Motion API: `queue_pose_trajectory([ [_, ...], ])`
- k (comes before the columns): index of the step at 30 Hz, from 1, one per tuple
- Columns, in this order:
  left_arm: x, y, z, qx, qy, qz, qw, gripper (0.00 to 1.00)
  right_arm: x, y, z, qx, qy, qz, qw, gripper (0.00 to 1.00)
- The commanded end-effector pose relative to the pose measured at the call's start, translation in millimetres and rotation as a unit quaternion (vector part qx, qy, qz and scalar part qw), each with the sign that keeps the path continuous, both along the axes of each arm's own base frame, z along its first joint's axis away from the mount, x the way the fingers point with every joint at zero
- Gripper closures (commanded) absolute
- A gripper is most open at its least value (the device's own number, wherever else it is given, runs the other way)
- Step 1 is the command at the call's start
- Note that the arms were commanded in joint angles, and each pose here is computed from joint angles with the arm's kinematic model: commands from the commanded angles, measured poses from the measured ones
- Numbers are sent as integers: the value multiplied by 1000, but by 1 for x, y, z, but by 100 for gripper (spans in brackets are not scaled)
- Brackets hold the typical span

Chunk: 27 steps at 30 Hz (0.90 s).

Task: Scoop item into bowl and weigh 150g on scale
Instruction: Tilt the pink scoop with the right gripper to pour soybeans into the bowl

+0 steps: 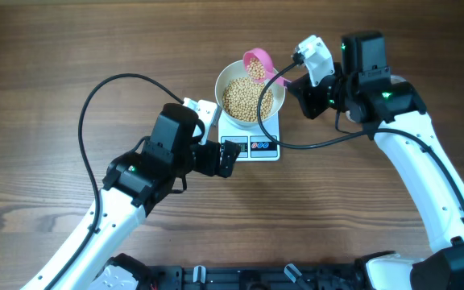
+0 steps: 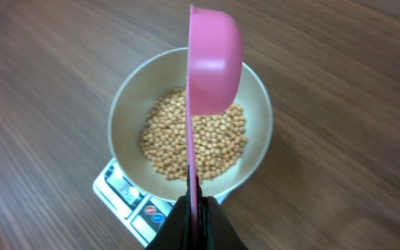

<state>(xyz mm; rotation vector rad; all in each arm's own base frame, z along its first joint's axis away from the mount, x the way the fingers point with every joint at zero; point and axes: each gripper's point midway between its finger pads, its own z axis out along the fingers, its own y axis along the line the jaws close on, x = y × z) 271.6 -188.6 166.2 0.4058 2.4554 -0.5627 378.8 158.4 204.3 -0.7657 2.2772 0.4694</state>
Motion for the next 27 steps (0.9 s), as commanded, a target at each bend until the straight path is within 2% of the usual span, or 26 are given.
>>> queue_pose_trajectory([
  [1, 0, 0, -1, 7, -5, -7, 1000, 0, 8, -8, 15, -26, -37, -8, 999, 96],
  [23, 0, 0, -1, 7, -5, -7, 1000, 0, 9, -8, 17, -45, -60, 17, 997, 96],
  [27, 0, 0, -1, 7, -5, -7, 1000, 0, 8, -8, 15, -31, -42, 0, 999, 96],
])
